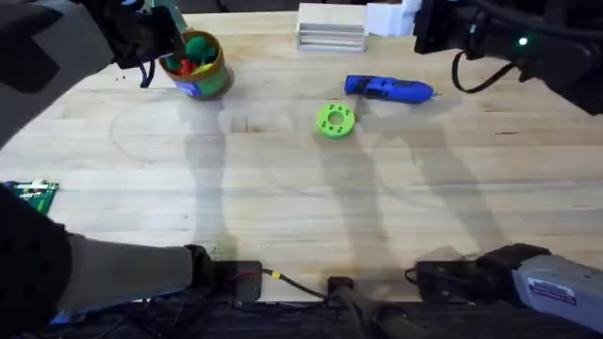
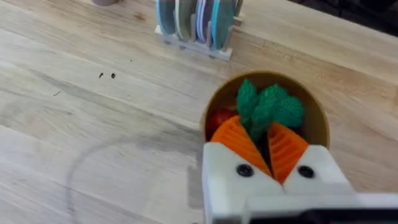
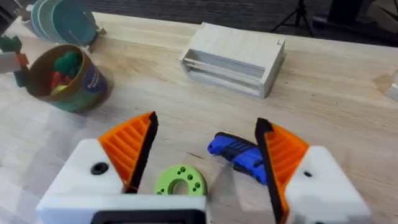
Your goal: Pick up the gripper from the table and insert it into the empty holder that is missing its gripper. Then pick up a screw, insert it into the mounting hole, and use the screwdriver to tighten it. Finally, clean up the table by picking up the vegetable and placing it into the bucket.
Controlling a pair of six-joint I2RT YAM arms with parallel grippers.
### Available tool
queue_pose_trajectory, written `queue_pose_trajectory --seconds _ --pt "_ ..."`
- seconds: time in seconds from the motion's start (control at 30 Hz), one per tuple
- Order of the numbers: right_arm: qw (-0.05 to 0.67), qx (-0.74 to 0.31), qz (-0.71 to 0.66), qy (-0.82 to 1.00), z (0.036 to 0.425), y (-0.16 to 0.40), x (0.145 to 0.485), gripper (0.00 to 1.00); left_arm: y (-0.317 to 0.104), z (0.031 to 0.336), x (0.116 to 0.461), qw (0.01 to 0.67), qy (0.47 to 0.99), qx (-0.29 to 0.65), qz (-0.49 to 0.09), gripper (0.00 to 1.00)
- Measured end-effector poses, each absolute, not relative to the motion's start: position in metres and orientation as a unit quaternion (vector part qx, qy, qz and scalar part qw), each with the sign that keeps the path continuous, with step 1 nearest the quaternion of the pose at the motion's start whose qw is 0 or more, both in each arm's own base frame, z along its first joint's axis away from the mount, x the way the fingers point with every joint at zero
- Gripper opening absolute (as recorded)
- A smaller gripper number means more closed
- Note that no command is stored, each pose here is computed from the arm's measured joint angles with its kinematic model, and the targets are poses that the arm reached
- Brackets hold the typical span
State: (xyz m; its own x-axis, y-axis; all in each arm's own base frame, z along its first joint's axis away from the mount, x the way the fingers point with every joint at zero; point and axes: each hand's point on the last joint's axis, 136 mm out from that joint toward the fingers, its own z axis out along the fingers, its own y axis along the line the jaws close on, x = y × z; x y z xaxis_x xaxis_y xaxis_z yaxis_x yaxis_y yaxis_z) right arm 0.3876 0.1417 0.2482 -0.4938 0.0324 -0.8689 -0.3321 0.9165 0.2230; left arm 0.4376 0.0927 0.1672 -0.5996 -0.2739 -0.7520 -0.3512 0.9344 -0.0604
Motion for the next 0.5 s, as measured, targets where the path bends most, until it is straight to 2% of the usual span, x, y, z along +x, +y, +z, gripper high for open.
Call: queue_pose_trajectory --seconds 0.23,0.27,0.33,0.43,0.47,0.5 --pt "0.492 -0.088 0.184 0.846 0.2457 0.1419 0.3883 0.994 0.0925 0.1685 0.4394 0.416 0.889 -0.184 0.041 0.012" --pt "0.492 -0.088 0.184 0.846 0.2455 0.1419 0.3885 0.994 0.0922 0.1684 0.4394 0.416 0.889 -0.186 0.039 0.056" --pt "0.491 -0.088 0.183 0.847 0.2447 0.1420 0.3887 0.993 0.0911 0.1686 0.4399 0.417 0.889 -0.184 0.036 0.345" --pt "0.491 -0.088 0.183 0.847 0.2444 0.1420 0.3887 0.992 0.0881 0.1682 0.4404 0.416 0.891 -0.181 0.028 0.832" --pt "0.491 -0.088 0.183 0.847 0.2444 0.1420 0.3886 0.993 0.0875 0.1681 0.4405 0.416 0.890 -0.182 0.025 0.951" --pt "0.491 -0.088 0.183 0.847 0.2443 0.1420 0.3886 0.993 0.0874 0.1681 0.4405 0.416 0.891 -0.182 0.025 0.982"
